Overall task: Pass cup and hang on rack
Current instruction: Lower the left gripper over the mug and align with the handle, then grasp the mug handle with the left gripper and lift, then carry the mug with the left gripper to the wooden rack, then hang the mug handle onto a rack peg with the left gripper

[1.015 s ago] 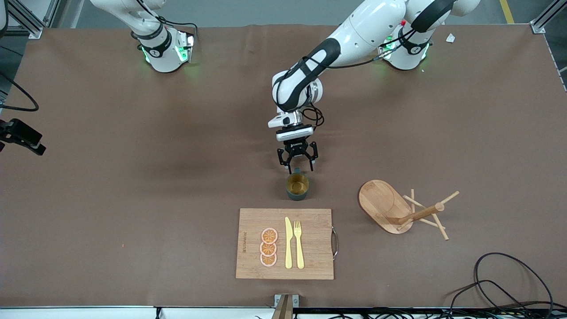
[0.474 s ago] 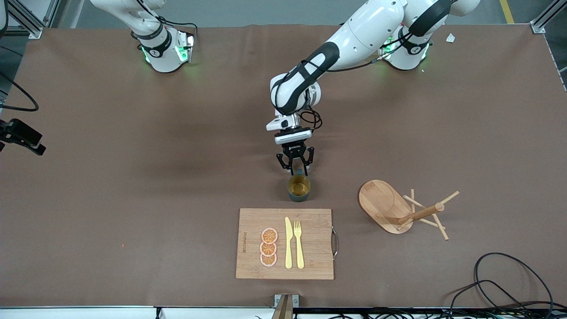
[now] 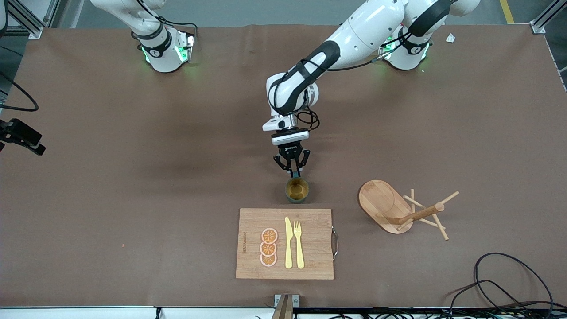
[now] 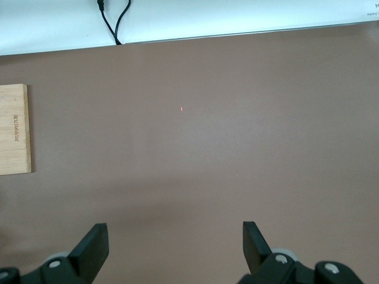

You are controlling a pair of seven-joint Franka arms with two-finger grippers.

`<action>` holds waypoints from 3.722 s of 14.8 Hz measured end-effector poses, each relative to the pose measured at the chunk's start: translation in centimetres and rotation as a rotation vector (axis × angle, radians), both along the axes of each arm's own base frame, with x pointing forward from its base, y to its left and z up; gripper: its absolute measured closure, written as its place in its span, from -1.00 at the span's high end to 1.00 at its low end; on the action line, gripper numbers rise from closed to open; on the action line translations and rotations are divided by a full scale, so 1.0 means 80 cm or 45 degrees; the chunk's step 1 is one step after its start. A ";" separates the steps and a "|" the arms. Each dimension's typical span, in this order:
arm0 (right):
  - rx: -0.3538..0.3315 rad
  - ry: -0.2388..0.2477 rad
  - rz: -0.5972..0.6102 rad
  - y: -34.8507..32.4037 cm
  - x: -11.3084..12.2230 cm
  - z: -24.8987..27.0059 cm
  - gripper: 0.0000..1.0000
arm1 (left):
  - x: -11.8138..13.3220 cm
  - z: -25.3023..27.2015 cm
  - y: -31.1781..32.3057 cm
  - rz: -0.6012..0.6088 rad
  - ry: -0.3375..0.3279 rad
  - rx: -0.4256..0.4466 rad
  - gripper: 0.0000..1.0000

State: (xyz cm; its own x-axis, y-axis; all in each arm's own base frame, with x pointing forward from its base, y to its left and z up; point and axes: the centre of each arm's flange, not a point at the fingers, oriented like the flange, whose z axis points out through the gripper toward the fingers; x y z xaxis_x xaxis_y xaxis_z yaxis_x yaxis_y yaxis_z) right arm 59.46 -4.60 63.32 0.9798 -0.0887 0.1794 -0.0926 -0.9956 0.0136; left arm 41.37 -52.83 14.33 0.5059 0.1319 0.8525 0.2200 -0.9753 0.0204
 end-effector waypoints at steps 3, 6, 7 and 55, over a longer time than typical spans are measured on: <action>0.000 0.000 0.000 0.000 0.000 0.000 1.00 | 0.002 0.023 -0.020 0.065 0.089 -0.028 -0.58; 0.000 0.000 0.000 0.000 0.000 0.000 1.00 | 0.008 0.073 -0.052 0.176 0.257 -0.123 -0.58; 0.000 0.000 0.000 0.000 0.000 0.000 1.00 | 0.014 0.094 -0.061 0.217 0.308 -0.171 -0.58; 0.000 0.000 -0.003 -0.002 0.000 0.000 1.00 | 0.353 0.335 0.594 0.845 1.801 -1.717 -0.58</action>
